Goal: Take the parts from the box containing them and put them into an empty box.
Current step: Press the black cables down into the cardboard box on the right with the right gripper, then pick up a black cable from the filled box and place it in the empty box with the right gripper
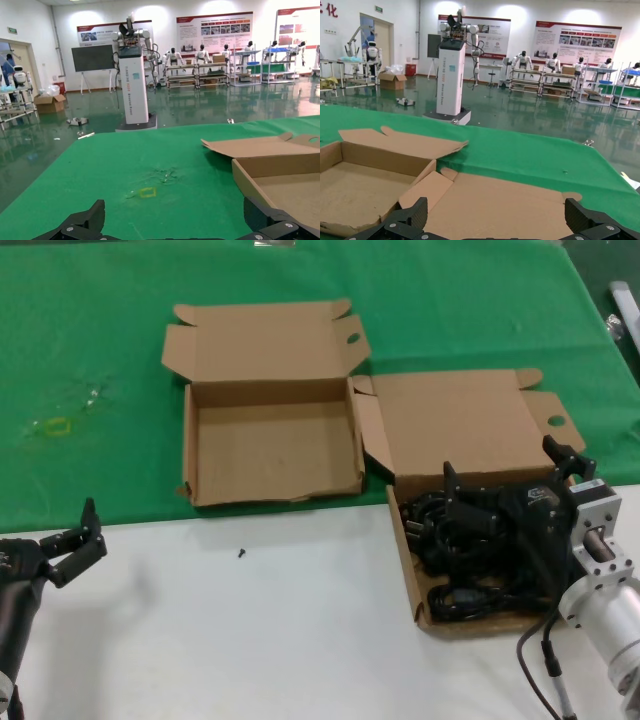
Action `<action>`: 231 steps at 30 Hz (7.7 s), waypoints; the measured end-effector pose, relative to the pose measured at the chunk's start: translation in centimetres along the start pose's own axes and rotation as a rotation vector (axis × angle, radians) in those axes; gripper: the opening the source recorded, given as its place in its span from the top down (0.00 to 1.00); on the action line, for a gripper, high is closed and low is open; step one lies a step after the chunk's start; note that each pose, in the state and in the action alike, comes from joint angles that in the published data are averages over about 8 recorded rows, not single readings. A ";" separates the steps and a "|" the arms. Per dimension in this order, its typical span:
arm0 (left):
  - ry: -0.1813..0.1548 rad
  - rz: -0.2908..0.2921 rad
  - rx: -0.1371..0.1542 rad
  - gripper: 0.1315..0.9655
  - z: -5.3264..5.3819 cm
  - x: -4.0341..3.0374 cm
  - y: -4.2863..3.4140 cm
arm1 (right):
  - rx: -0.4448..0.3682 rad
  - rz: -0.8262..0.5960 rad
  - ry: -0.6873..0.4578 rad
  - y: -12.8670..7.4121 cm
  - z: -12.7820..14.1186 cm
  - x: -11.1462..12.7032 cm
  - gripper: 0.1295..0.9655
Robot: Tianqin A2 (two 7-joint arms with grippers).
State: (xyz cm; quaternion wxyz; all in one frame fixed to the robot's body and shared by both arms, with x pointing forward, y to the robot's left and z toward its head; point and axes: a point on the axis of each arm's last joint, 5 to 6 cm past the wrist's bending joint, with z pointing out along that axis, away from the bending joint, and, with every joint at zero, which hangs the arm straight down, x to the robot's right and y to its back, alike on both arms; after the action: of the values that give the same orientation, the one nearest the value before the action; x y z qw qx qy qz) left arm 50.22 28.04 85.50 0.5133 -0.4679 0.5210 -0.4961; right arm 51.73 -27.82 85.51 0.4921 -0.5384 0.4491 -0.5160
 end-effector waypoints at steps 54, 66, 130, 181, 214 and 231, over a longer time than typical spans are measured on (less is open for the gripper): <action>0.000 0.000 0.000 0.50 0.0 0.00 0.00 | 0.020 -0.408 -0.423 -8.8 1.4 8.5 0.00; 0.000 0.000 0.000 0.75 0.0 0.00 0.00 | -0.050 -0.692 -0.739 -14.5 3.5 12.0 0.00; 0.000 0.000 0.000 0.99 0.0 0.00 0.00 | -0.186 -1.075 -0.981 -8.4 10.2 16.9 0.48; 0.000 0.000 0.000 0.99 0.0 0.00 0.00 | 0.017 -0.994 -0.950 -15.7 15.6 9.9 0.89; 0.000 0.000 0.000 0.99 0.0 0.00 0.00 | 0.131 -1.073 -0.914 -12.9 24.4 -3.1 0.89; 0.000 0.000 0.000 0.99 0.0 0.00 0.00 | 0.127 -1.136 -0.840 -11.0 24.6 -4.6 0.82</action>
State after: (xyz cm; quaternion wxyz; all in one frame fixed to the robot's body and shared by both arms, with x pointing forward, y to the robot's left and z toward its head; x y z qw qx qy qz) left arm 50.22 28.04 85.50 0.5133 -0.4679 0.5210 -0.4961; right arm 75.72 -20.34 96.32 0.3089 -0.8131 -0.1600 -0.4667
